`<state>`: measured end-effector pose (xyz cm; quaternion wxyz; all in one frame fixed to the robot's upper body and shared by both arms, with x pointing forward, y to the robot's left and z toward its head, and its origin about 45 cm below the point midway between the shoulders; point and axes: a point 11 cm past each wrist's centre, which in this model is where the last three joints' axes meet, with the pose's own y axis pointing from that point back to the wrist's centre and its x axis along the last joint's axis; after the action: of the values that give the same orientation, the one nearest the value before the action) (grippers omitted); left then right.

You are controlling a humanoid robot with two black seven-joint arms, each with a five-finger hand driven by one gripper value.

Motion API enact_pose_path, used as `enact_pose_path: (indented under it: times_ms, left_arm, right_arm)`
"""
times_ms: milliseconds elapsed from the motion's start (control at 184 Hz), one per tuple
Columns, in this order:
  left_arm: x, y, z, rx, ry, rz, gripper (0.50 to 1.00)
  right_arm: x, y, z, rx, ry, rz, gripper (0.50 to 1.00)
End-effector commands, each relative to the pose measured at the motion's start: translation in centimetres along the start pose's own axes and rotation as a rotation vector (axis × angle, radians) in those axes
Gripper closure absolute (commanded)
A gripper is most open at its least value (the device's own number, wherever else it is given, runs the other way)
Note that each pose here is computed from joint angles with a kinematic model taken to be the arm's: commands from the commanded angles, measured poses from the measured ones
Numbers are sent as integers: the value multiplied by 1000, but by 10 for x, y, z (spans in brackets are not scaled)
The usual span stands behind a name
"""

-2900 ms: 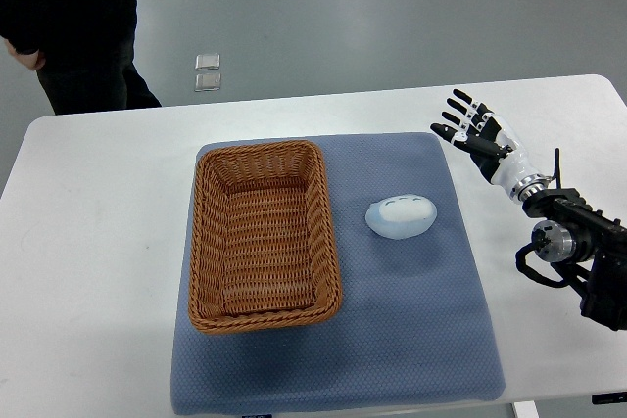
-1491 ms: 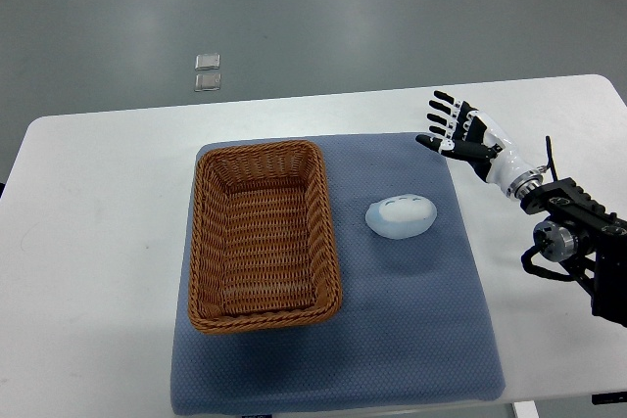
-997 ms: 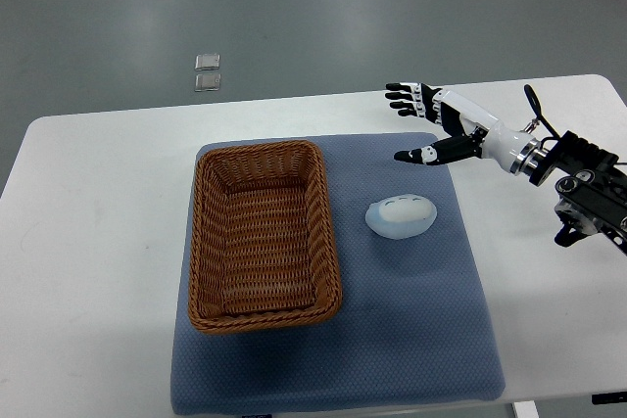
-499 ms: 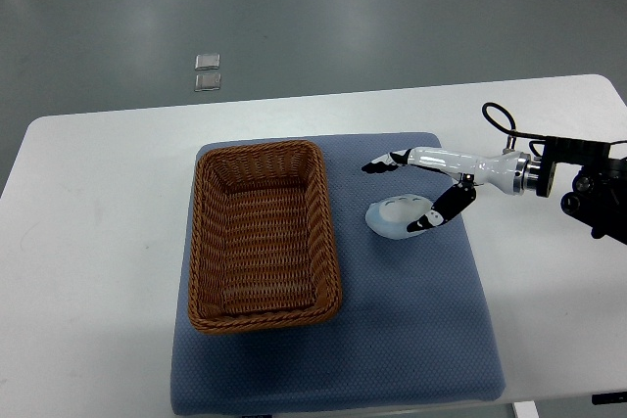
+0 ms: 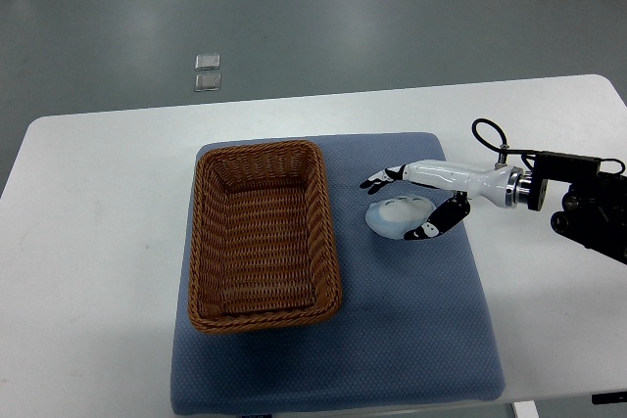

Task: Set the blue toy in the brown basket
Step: 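Close the right hand fingers around the plush toy, then lift the plush toy and carry it over the wicker basket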

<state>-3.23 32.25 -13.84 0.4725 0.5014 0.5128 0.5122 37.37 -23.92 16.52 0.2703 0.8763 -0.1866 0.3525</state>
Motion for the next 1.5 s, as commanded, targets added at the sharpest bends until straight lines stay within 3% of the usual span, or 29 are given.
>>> enact_pose_path:
  times_ms: [0, 201, 455, 488, 645, 780, 1073, 1274, 1496]
  left_arm:
    - [-1, 0, 0, 0, -2, -2, 500]
    - [0, 0, 0, 0, -1, 0, 500]
    - [0, 0, 0, 0, 0, 0, 500]
    - [0, 0, 0, 0, 0, 0, 500]
    - [0, 0, 1, -2, 1, 0, 500]
    - [0, 0, 0, -2, 3, 0, 500]
    - [1, 0, 1, -4, 7, 3, 500]
    - [2, 0, 2, -6, 7, 7, 500]
    - [1, 0, 13, -24, 3, 3, 500]
  right_arm:
    - [-4, 0, 2, -6, 16, -10, 689]
    - [-7, 3, 9, -30, 34, -28, 693]
    - [-7, 2, 15, -52, 43, -33, 734]
    - [-8, 2, 15, -53, 45, -37, 746]
    - [-4, 2, 16, -54, 65, -11, 901]
    - [16, -5, 7, -32, 106, 32, 946]
    - [68, -21, -21, 26, 181, 93, 948]
    - [91, -54, -64, 124, 237, 98, 944]
    - [90, -83, -94, 193, 268, 66, 942]
